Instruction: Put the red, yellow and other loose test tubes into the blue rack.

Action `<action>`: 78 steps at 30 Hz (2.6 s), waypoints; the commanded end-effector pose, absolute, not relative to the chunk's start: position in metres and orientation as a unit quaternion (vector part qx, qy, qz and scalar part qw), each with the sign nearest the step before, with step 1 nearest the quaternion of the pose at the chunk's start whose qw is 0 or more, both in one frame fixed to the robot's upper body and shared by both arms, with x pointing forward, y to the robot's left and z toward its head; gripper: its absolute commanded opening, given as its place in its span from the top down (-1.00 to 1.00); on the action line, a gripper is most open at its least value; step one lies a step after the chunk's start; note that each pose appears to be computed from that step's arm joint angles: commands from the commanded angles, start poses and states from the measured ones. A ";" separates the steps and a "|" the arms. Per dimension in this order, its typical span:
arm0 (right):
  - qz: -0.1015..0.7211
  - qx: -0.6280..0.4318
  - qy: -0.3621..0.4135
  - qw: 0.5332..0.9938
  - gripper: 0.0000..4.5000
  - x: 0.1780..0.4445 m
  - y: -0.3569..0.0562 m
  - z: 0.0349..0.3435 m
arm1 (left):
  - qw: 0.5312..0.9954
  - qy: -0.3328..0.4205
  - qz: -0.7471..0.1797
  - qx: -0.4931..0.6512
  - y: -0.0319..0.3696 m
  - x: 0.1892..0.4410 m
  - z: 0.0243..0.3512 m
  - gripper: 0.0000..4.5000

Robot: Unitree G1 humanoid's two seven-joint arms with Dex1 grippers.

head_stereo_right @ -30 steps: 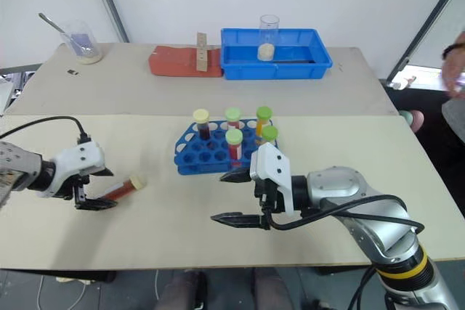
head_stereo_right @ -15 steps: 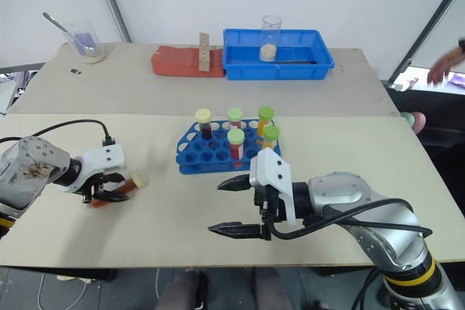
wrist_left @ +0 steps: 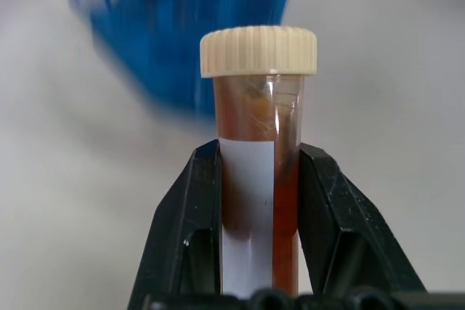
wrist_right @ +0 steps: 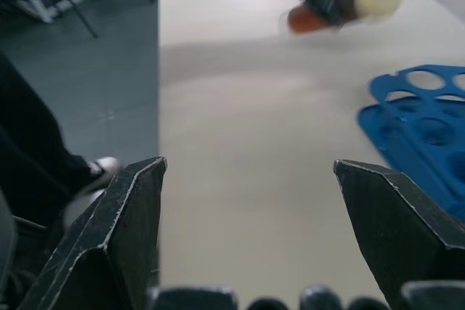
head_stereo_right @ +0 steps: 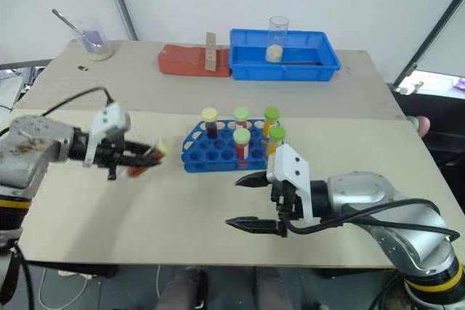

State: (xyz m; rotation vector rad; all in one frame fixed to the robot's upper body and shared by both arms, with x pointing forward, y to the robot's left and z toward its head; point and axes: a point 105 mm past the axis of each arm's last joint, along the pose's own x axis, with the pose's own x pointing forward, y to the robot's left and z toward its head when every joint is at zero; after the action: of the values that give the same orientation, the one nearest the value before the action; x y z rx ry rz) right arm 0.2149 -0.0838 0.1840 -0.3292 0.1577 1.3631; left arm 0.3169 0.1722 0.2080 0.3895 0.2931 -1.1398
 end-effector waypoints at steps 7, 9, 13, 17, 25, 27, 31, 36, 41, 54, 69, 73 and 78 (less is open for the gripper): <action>0.565 -0.209 0.050 0.796 -0.82 0.227 -0.105 0.194 | 0.850 -0.022 -0.521 0.073 0.110 0.327 0.226 0.59; 0.557 -0.212 0.051 0.801 -0.82 0.227 -0.107 0.194 | 0.860 -0.041 -0.504 0.061 0.103 0.336 0.219 0.59; 0.548 -0.213 0.064 0.806 -0.82 0.223 -0.110 0.193 | 0.863 -0.058 -0.498 0.067 0.092 0.344 0.206 0.59; 0.536 -0.215 0.074 0.813 -0.82 0.220 -0.114 0.191 | 0.865 -0.068 -0.493 0.061 0.082 0.351 0.196 0.59; 0.520 -0.210 0.083 0.823 -0.82 0.216 -0.119 0.190 | 0.866 -0.069 -0.491 0.064 0.075 0.358 0.180 0.59; 0.517 -0.210 0.084 0.826 -0.82 0.216 -0.120 0.190 | 0.867 -0.069 -0.489 0.064 0.074 0.359 0.177 0.59; 0.510 -0.213 0.084 0.829 -0.82 0.218 -0.122 0.190 | 0.872 -0.069 -0.480 0.065 0.075 0.359 0.167 0.59; 0.492 -0.216 0.070 0.841 -0.82 0.223 -0.124 0.193 | 0.881 -0.085 -0.461 0.059 0.077 0.358 0.164 0.59; 0.466 -0.210 0.051 0.858 -0.82 0.230 -0.125 0.196 | 0.894 -0.107 -0.433 0.038 0.081 0.353 0.162 0.59; 0.418 -0.184 0.017 0.889 -0.82 0.244 -0.127 0.204 | 0.910 -0.113 -0.397 0.031 0.088 0.344 0.146 0.59; 0.424 -0.224 0.012 0.877 -0.82 0.257 -0.147 0.212 | 0.910 -0.082 -0.380 0.141 0.147 0.312 0.170 -0.97; 0.430 -0.251 -0.020 0.867 -0.82 0.259 -0.162 0.221 | 0.905 -0.064 -0.376 0.189 0.169 0.296 0.188 -0.97; 0.476 -0.229 0.006 0.849 -0.82 0.252 -0.182 0.219 | 0.894 -0.017 -0.387 0.225 0.180 0.265 0.192 -0.97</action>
State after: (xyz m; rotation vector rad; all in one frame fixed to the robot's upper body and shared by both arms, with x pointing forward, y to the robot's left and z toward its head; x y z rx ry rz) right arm 0.2566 -0.1778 0.2054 -0.4676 0.0576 0.9784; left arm 0.2759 0.1865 0.1808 0.4611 -0.0008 -0.7621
